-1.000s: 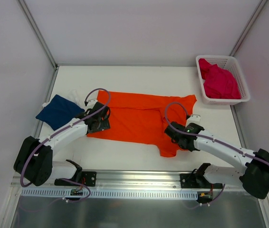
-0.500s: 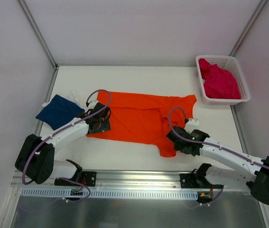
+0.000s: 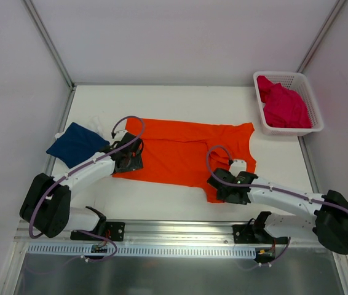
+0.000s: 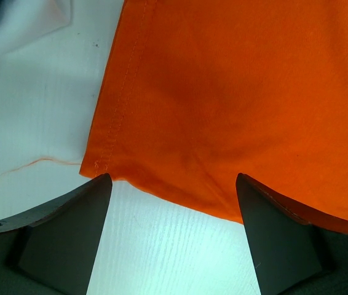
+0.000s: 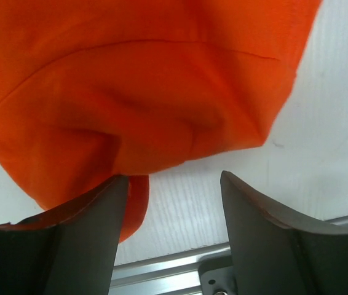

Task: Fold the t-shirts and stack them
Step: Grap the side of the flattened tshirt closest away from the robot with both arms

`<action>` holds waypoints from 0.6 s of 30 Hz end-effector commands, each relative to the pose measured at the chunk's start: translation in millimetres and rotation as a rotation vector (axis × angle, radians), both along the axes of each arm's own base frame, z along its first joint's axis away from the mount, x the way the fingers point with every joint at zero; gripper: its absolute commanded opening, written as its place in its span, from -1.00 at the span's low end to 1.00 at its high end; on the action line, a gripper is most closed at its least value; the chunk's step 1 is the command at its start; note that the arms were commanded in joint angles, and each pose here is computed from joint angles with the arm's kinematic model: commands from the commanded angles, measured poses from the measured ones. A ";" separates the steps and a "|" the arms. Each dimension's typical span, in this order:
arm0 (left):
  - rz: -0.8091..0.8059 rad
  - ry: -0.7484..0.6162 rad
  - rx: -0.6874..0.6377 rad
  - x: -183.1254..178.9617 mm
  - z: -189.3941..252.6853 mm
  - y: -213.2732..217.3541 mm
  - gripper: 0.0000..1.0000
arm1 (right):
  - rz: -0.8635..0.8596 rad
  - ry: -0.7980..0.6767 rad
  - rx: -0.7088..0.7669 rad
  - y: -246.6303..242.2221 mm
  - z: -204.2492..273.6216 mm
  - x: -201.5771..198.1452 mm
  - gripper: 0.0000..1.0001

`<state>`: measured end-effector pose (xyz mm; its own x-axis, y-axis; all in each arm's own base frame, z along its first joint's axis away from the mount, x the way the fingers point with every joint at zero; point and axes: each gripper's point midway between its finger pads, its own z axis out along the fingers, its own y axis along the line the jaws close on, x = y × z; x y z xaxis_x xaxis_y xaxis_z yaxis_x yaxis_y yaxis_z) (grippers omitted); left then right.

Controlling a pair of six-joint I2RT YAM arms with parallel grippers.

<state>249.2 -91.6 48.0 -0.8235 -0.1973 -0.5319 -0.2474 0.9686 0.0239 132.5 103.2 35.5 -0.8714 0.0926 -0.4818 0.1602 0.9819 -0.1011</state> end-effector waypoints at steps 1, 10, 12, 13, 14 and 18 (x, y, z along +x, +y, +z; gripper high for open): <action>-0.003 0.012 0.009 -2.7 -3.0 2.7 0.67 | 0.030 -0.012 0.073 32.5 3.9 10.7 0.30; 0.000 0.024 0.020 -3.0 -6.7 3.7 0.68 | 0.163 -0.023 0.115 108.4 17.7 26.0 0.30; -0.002 0.027 0.021 -2.3 -7.2 3.1 0.68 | 0.183 -0.018 0.098 116.4 19.8 24.1 0.30; -0.002 0.028 0.021 -2.3 -7.3 3.1 0.68 | 0.189 -0.014 0.077 117.8 17.3 24.0 0.30; -0.004 0.029 0.023 -2.3 -7.3 3.1 0.68 | 0.195 -0.013 0.075 121.6 19.7 23.5 0.31; -0.005 0.032 0.025 -2.6 -8.3 3.4 0.68 | 0.178 -0.030 0.022 111.9 19.7 17.6 0.30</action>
<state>248.0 -90.9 41.3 -0.8351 -0.1900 -0.5163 -0.2462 0.9683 0.0420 151.4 223.6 48.1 -0.8736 -0.0482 -0.4842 -0.0371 0.9988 -0.0325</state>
